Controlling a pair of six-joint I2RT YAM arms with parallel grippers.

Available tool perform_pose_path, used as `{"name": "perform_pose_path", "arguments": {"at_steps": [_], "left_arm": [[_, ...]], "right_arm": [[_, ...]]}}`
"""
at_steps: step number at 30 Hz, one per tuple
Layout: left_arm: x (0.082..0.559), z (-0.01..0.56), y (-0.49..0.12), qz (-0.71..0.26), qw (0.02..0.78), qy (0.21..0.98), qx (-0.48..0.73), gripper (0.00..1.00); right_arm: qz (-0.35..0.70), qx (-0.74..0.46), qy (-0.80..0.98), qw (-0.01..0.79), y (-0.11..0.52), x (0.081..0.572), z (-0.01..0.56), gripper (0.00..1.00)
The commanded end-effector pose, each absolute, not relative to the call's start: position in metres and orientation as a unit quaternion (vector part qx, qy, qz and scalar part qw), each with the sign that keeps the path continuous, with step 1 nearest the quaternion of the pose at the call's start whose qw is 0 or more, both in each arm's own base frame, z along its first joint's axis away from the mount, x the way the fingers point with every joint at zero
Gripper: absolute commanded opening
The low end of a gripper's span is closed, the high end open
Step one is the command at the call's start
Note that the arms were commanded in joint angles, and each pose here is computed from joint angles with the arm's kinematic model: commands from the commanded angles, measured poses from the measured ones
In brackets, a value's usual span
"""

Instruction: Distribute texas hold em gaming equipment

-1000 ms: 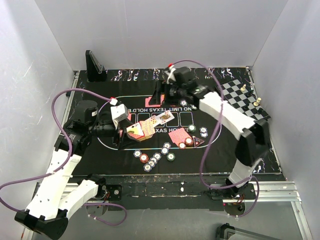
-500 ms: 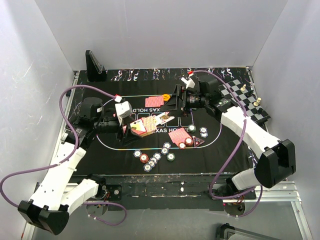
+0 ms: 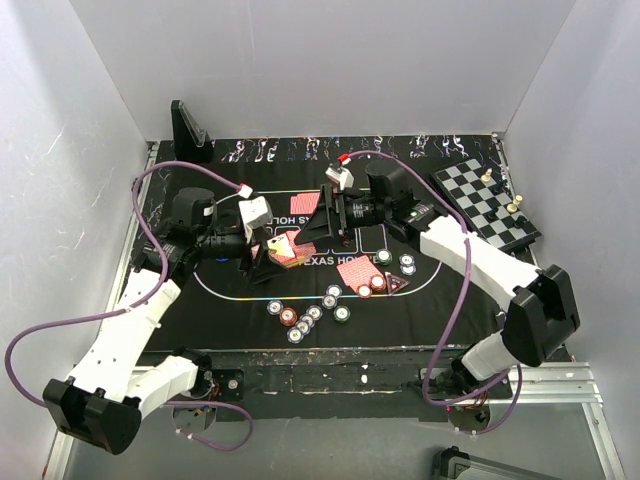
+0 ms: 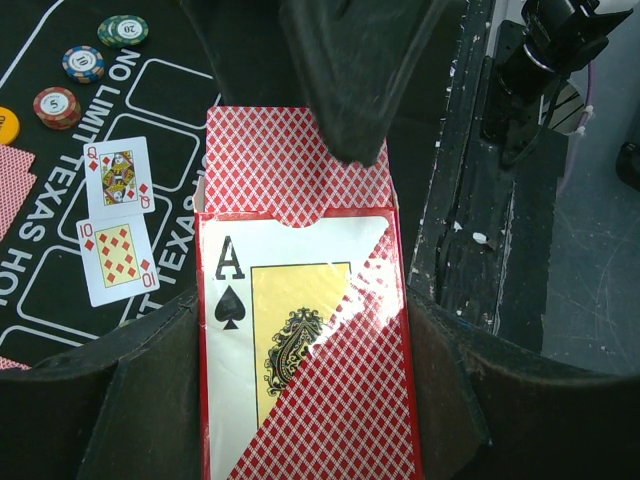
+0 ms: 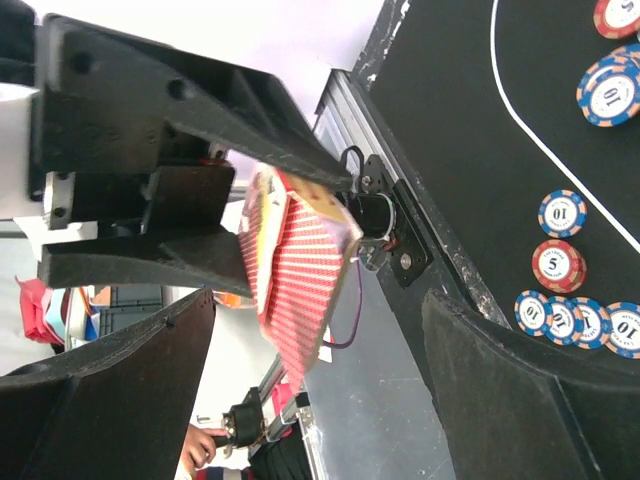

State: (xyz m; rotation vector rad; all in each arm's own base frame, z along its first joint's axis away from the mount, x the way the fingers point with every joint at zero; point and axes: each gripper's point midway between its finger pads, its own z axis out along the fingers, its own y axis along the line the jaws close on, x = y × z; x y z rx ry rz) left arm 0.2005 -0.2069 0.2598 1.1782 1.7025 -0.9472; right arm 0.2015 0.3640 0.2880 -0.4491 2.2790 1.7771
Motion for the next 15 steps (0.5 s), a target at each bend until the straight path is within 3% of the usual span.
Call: {"name": "perform_pose_path", "arguments": {"at_steps": [1, 8, 15], "left_arm": [[0.21, 0.286, -0.21, -0.366, 0.458, 0.648, 0.486, 0.0], [0.21, 0.292, -0.212, -0.37, 0.461, 0.642, 0.489, 0.0], [0.21, 0.294, -0.212, -0.37, 0.465, 0.638, 0.49, 0.0]], "right_arm": [[0.619, -0.167, 0.76, 0.107, 0.372, 0.208, 0.295, 0.91], [0.635, -0.167, 0.75, 0.08, 0.379, 0.207, 0.288, 0.92], [0.634, -0.154, 0.755, 0.063, 0.377, 0.207, 0.282, 0.72]]}}
